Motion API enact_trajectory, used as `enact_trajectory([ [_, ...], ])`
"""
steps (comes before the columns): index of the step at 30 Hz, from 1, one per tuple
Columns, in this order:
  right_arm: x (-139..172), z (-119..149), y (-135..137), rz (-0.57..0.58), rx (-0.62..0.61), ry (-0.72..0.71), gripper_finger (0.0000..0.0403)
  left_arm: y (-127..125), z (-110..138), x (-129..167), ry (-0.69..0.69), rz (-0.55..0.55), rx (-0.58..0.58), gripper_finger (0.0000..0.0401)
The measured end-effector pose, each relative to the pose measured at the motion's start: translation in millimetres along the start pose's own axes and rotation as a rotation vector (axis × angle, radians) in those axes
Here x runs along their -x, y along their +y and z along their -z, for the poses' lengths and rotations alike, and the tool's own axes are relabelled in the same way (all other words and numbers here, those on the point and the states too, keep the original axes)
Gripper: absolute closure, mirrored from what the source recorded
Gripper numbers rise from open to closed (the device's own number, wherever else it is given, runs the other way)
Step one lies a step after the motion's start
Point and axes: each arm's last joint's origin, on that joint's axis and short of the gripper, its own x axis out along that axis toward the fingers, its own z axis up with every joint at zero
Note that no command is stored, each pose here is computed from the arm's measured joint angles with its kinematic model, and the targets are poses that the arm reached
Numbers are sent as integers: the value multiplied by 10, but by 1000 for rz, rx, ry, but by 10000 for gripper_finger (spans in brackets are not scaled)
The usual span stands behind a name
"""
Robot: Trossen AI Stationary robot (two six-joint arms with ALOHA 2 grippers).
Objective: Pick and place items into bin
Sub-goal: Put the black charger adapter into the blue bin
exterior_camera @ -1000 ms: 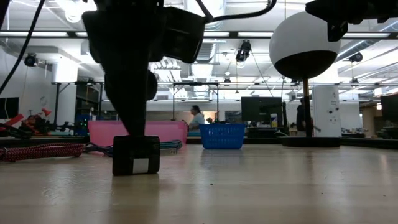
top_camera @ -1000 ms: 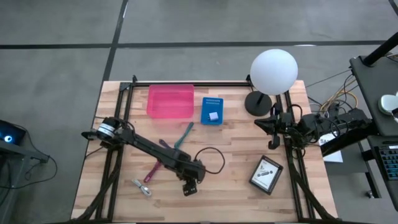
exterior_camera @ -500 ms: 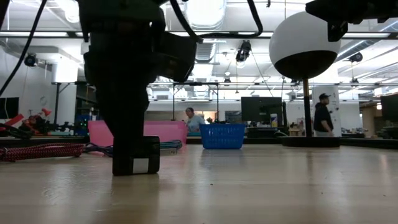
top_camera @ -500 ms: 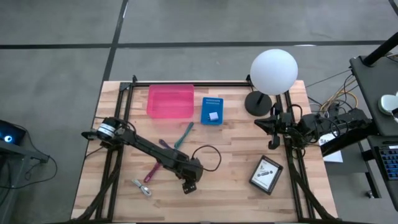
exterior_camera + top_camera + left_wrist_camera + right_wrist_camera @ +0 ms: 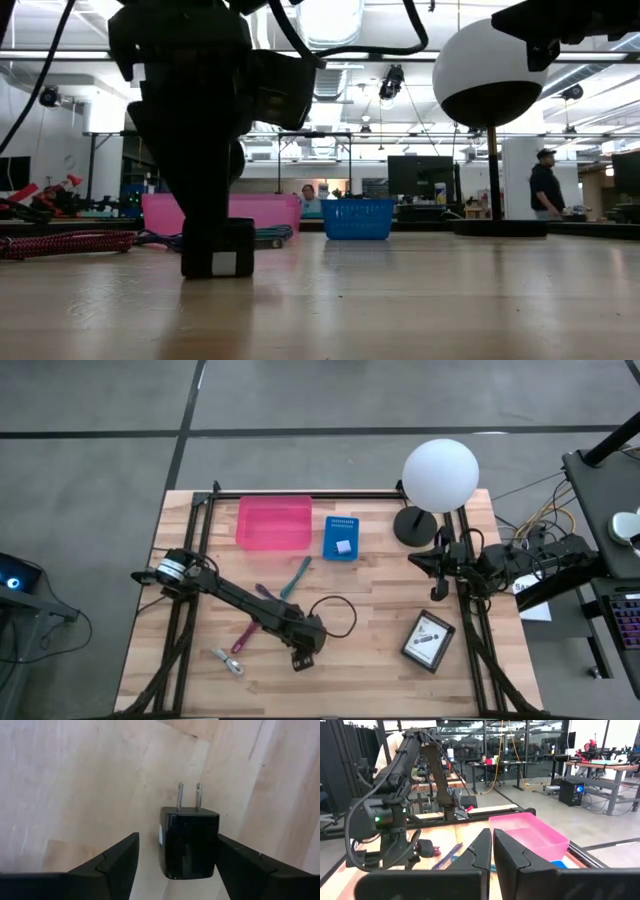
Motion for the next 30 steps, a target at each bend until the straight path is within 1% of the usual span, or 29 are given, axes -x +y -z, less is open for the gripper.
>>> enact_trajectory([
  [5, 1, -1, 0, 0, -4, -1, 394, 11, 4, -79, 6, -15, 1, 210],
  [12, 3, -3, -1, -1, -12, -3, 394, -16, -57, -96, -55, 13, 2, 269],
  [14, 3, -3, -1, -1, -23, -3, 394, -14, -87, -68, -66, 4, 4, 269],
  [18, 2, -2, 0, 0, -43, -2, 394, -22, -209, 35, -116, 19, -13, 269],
  [21, 2, -3, -1, -1, -45, -2, 394, 16, -290, 74, -144, 7, -20, 269],
  [25, 0, -1, 0, -1, -44, -1, 394, 130, -447, 145, -233, -73, -14, 269],
  [30, 0, -1, 0, -1, -63, -1, 394, 349, -696, 263, -335, -197, -42, 269],
])
